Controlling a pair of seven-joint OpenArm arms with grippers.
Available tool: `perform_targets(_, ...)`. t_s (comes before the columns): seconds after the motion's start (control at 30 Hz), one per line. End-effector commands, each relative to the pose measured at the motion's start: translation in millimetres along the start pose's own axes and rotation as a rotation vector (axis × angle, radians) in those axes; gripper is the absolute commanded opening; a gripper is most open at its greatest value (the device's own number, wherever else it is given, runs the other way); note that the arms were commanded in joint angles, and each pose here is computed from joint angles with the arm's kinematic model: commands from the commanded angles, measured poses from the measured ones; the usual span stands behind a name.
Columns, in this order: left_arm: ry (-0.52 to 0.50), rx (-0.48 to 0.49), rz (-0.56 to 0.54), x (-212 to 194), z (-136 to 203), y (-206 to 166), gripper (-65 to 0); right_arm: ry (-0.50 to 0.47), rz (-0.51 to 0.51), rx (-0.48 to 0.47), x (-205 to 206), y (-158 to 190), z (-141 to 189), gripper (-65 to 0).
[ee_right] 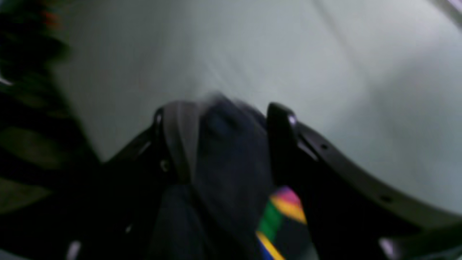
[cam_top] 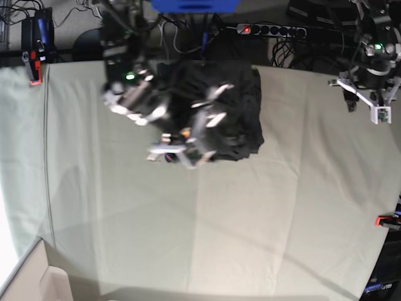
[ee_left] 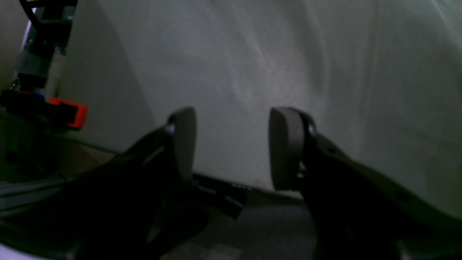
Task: Layout the t-shirt on the table in an organized manner, then fold the t-shirt properly
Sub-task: 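Press and tuck the folded shirt edges with both grippers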
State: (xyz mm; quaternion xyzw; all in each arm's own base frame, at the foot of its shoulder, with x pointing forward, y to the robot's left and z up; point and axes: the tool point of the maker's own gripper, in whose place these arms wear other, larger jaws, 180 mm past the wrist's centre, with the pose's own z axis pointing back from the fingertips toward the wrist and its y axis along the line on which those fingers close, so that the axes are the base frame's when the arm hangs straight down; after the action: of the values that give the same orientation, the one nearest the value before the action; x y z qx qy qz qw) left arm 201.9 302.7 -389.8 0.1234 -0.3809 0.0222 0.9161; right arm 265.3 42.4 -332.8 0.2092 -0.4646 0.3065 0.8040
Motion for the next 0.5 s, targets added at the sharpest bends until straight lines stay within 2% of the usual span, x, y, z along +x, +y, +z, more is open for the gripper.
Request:
perform_targets(0.0, -0.033, 0.012, -0.008, 9, 2, 5, -33.7, -0.065, -0.019, -0.013, 14, -5, 3, -33.3)
perform_targets(0.1, -0.033, 0.012, -0.008, 9, 2, 5, -33.7, -0.033, -0.055, -0.044, -3, -14, 10, -33.3)
perform_targets(0.27, -0.063, 0.003, 0.004, 23, -3, 0, -33.4, -0.012, -0.072, -0.037, -12, -8, 12, -33.0)
perform_targets(0.47, -0.120, -0.053, 0.127, 43, -9, -41, -33.3, 0.035, -0.057, -0.042, -30, -12, 18, -32.8)
